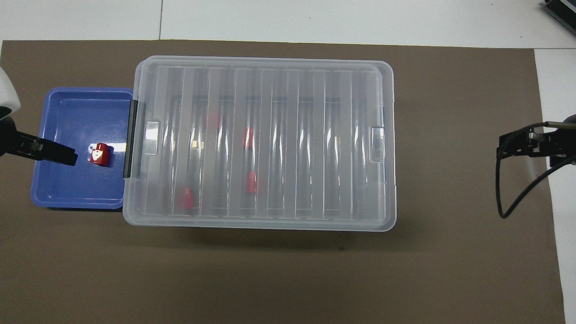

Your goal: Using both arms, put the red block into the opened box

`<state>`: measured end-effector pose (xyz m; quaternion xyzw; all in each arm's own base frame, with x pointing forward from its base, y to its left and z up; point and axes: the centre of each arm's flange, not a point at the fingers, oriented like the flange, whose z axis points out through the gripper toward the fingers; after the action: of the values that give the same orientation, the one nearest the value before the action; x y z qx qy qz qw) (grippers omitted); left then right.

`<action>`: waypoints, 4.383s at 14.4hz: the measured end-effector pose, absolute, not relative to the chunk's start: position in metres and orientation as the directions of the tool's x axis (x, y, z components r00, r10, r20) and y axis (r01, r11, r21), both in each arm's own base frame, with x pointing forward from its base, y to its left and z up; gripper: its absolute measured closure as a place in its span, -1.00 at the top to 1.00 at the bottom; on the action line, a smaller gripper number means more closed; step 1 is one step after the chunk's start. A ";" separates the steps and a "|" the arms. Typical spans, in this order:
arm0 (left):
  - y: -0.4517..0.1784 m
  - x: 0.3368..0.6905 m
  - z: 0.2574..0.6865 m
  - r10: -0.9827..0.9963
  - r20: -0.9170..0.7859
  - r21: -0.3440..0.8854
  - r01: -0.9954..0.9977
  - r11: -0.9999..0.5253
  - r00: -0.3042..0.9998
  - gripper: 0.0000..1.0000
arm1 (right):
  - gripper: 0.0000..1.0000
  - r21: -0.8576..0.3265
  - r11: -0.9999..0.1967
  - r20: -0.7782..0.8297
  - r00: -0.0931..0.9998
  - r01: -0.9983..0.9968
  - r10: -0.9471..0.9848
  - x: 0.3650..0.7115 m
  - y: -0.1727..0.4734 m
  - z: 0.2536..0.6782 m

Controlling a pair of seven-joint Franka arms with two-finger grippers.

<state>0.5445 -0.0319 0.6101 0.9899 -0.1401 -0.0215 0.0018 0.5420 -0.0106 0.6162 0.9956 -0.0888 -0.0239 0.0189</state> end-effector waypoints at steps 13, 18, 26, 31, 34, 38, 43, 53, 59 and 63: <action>-0.032 0.545 0.610 -0.277 -0.042 0.010 -0.277 -0.961 0.960 1.00 | 1.00 0.021 -0.987 0.043 0.986 -0.160 -0.159 0.548 0.045 0.556; -0.032 0.545 0.610 -0.277 -0.042 0.010 -0.277 -0.961 0.960 1.00 | 1.00 0.000 -0.993 0.097 0.989 -0.116 -0.115 0.546 0.097 0.511; -0.032 0.545 0.610 -0.277 -0.042 0.010 -0.277 -0.961 0.960 1.00 | 0.98 -0.006 -0.998 0.105 0.993 -0.058 -0.059 0.534 0.127 0.465; -0.032 0.545 0.610 -0.277 -0.042 0.010 -0.277 -0.961 0.960 1.00 | 0.97 -0.001 -0.999 0.085 0.995 -0.049 -0.049 0.527 0.131 0.453; -0.032 0.545 0.610 -0.277 -0.042 0.010 -0.277 -0.961 0.960 1.00 | 0.97 0.000 -0.998 0.084 0.994 -0.064 -0.064 0.528 0.121 0.454; -0.032 0.545 0.610 -0.277 -0.042 0.010 -0.277 -0.961 0.960 1.00 | 0.97 0.013 -1.000 0.066 0.998 -0.024 -0.023 0.534 0.074 0.453; -0.034 0.542 0.613 -0.282 -0.043 0.010 -0.281 -0.960 0.959 1.00 | 0.97 0.029 -0.998 0.063 0.996 0.064 0.065 0.538 -0.012 0.454; 0.011 0.554 0.598 -0.261 0.056 -0.024 -0.260 -0.965 0.964 1.00 | 0.97 0.047 -0.988 0.068 0.986 0.148 0.151 0.534 -0.090 0.459; 0.042 0.588 0.490 -0.242 0.128 -0.050 -0.237 -0.970 0.962 1.00 | 1.00 0.052 -0.990 0.091 0.987 0.132 0.136 0.545 -0.085 0.490; 0.051 0.591 0.406 -0.231 0.131 -0.051 -0.226 -0.973 0.964 1.00 | 1.00 0.039 -0.999 0.086 0.996 -0.010 -0.007 0.552 -0.057 0.536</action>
<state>0.5909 0.0506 0.4059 0.9908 -0.1153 0.0680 -0.0177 0.5522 -0.0566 0.5364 0.9989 -0.0042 0.0430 0.0198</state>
